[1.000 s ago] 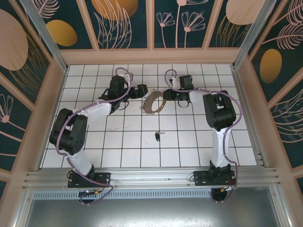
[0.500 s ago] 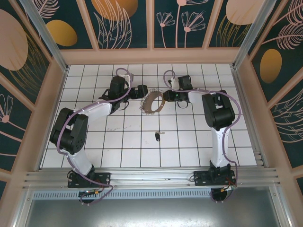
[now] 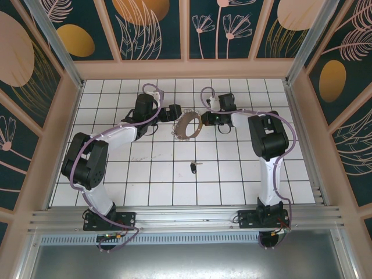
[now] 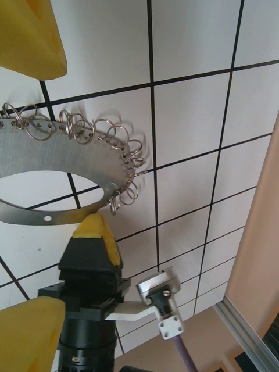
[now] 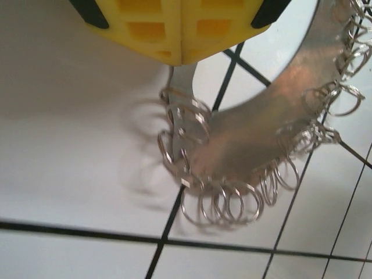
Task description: Put the keys on the keyring
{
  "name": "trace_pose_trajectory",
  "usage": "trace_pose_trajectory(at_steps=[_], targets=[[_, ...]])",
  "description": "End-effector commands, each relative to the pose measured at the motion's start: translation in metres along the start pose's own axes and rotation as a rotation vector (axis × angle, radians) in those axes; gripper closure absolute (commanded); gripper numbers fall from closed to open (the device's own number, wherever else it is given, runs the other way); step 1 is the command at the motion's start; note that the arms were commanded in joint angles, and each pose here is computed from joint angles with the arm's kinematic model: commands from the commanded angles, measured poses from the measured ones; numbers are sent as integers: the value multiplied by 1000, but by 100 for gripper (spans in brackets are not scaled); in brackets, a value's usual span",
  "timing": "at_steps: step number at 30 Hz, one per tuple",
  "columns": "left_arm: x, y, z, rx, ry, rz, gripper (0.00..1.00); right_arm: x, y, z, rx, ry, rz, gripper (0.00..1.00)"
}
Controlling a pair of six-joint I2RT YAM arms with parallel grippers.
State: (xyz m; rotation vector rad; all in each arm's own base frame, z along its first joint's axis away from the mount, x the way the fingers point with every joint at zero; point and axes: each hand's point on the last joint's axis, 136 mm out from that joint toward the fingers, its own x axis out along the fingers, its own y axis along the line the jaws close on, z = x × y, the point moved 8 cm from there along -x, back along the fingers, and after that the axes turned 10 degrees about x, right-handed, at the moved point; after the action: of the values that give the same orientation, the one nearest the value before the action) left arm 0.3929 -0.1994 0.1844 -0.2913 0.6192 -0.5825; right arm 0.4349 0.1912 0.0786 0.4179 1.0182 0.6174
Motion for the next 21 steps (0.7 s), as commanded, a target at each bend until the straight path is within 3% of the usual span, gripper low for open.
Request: trace_pose_trajectory(at_steps=[1, 3, 5, 21], targets=[[-3, -6, 4, 26, -5, -20, 5, -16, 15, 6, -17, -46, 22, 81], [-4, -6, 4, 23, -8, -23, 4, -13, 14, 5, 0, -39, 29, 71], [-6, -6, 3, 22, -8, -23, 5, -10, 14, 4, 14, -31, 44, 70], [-29, -13, 6, 7, -50, -23, 4, -10, 35, -58, 41, 78, 80, 77]])
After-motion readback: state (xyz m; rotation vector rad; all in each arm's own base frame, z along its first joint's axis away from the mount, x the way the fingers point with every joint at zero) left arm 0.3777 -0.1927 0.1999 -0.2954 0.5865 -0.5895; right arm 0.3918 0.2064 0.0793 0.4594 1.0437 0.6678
